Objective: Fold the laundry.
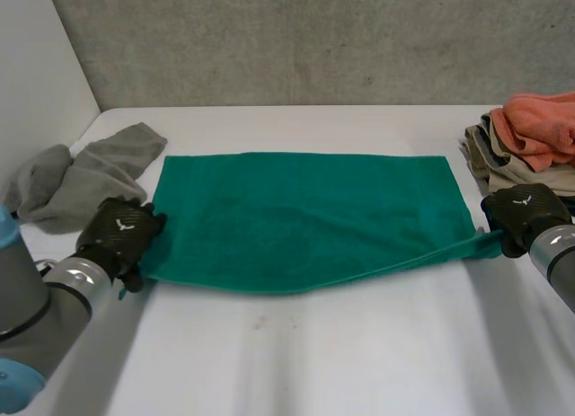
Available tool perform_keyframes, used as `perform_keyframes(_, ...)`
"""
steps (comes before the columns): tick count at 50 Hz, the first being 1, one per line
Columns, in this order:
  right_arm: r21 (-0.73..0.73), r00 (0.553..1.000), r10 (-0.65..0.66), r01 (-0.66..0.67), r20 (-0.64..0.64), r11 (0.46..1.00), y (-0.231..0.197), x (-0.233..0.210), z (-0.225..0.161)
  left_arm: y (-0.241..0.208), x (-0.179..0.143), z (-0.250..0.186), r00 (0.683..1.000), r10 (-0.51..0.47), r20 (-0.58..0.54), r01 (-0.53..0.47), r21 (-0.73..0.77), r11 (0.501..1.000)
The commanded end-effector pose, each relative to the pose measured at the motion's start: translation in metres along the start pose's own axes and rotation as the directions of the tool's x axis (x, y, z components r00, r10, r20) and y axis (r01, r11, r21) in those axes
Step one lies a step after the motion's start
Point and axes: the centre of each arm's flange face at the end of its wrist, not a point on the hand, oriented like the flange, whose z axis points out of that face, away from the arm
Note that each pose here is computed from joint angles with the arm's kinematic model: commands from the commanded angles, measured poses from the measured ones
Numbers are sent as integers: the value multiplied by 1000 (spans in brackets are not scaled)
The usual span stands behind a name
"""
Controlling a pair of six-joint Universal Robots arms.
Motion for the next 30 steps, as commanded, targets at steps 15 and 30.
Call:
perform_keyframes(15,-29,1000,-23,24,21,999,4,-4,-6,27,-11,16,997,-72,5,72,-81,994)
perform_keyframes(30,-261,850,-421,504,316,823,10,16,-99,-6,9,-112,976,45,-214,-99,-247,964)
